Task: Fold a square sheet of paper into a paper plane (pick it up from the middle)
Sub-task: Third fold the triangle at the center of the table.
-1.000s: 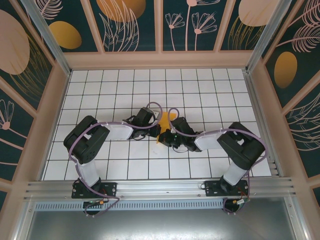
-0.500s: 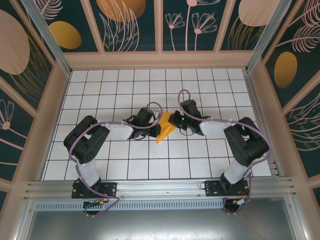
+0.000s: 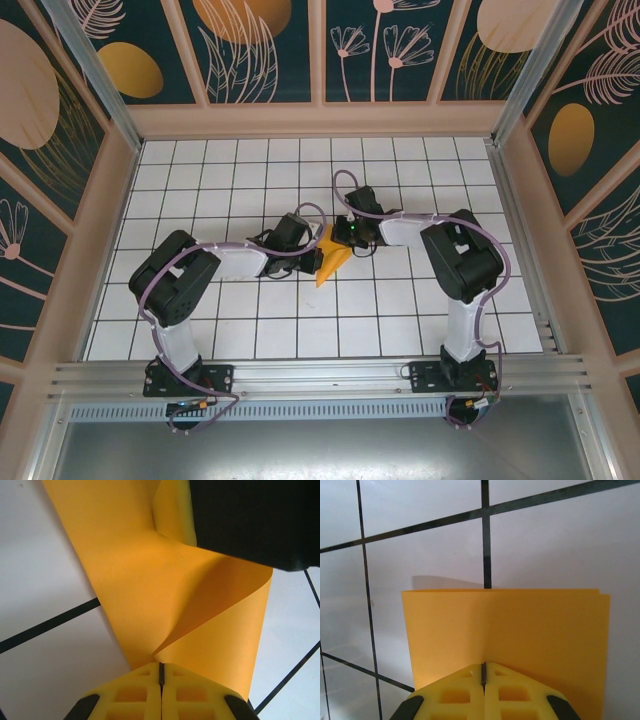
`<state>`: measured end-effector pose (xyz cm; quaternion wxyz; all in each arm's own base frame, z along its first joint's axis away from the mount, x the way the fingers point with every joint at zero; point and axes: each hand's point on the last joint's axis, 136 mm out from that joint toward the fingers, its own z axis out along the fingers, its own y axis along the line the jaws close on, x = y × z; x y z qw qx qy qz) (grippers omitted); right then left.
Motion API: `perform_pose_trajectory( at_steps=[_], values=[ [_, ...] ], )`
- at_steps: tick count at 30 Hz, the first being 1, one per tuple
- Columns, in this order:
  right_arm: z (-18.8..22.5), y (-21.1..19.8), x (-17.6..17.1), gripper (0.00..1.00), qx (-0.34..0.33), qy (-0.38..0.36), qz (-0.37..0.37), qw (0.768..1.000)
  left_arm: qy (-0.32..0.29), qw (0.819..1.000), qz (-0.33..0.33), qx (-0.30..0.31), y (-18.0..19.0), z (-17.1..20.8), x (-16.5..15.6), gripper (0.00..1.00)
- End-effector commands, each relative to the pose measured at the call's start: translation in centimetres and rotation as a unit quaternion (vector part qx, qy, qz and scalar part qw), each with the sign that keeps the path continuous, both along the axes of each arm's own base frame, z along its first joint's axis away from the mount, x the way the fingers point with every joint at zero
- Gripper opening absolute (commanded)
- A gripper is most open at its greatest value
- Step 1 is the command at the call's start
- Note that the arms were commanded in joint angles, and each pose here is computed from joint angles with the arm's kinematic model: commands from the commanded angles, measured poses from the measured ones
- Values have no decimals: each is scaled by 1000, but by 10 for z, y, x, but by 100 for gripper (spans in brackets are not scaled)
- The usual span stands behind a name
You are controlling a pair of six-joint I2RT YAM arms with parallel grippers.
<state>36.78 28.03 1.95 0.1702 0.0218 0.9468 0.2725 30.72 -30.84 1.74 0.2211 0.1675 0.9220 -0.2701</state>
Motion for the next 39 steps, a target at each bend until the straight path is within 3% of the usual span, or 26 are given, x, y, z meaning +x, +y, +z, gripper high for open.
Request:
perform_pose_trajectory(
  at_steps=[1,31,34,39],
  values=[
    [-29,-13,-18,1,-43,37,26,998,3,1000,-15,10,-2,1,0,8],
    [-43,-18,-27,1,-46,52,24,997,2,999,-6,42,6,-15,3,8],
    [-32,-12,-24,2,-31,44,27,998,7,999,-7,46,8,-20,1,8],
    [33,2,-4,5,15,-19,23,999,13,999,-3,53,13,-29,-3,6]
  ],
)
